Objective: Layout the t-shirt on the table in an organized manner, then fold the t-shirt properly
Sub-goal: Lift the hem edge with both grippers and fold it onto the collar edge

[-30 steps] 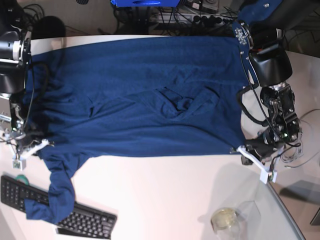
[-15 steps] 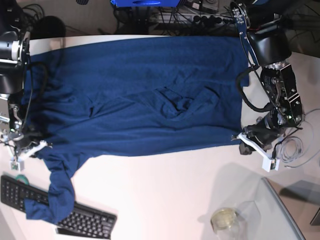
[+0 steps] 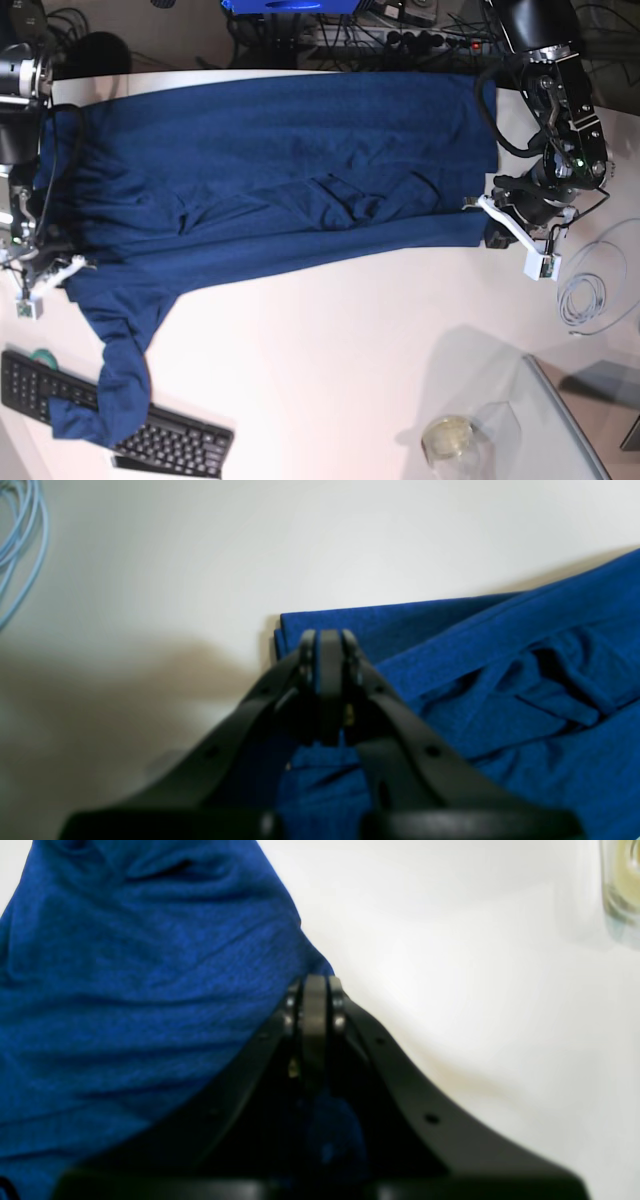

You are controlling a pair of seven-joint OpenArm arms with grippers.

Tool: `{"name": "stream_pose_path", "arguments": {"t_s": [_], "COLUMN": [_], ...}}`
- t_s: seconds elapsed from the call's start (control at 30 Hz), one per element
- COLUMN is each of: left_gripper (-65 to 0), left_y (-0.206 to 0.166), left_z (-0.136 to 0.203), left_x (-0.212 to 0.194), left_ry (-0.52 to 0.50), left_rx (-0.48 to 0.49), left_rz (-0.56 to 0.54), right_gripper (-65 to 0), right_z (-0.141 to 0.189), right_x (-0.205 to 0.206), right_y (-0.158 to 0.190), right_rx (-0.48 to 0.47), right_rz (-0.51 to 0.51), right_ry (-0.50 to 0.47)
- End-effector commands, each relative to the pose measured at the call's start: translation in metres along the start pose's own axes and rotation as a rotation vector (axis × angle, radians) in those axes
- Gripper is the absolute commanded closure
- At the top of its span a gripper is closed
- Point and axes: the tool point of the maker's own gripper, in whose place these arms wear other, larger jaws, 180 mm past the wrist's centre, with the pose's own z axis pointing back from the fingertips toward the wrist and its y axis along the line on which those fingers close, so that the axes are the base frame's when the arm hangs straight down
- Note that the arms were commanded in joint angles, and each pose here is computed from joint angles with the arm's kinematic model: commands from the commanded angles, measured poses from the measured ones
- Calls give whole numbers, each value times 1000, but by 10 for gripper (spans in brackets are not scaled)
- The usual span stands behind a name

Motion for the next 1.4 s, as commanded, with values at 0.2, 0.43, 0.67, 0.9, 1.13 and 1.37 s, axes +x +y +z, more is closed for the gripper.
{"name": "stream_pose_path", "arguments": {"t_s": [0.2,0.43,0.67,0.9,1.13,1.37], "left_gripper": [0,0,0,0,0,0], "left_y": [3,4,13,12,15,18], "left_z": [9,17,33,37,30,22], "left_x": [0,2,2,-12,-39,-68], "left_ry": [-21,-33,-44,-8,59,133], "left_rx": [6,17,57,56,51,42], "left_rz": [-19,-31,-37,-40,-8,36], "right_gripper": [-2,-2,-2,-2,-2,-2], "right_z": [5,26,39,51,59,61], "right_x": [12,19,17,1,-25,-55], "right_y": [-12,-14,-22,-8,-19,-12], "right_rx": [-22,-33,-57,-38,-99,-90], "right_rz": [5,18,3,24,4,-7], "right_ry": [-42,-87,-56,-4,59,112]}}
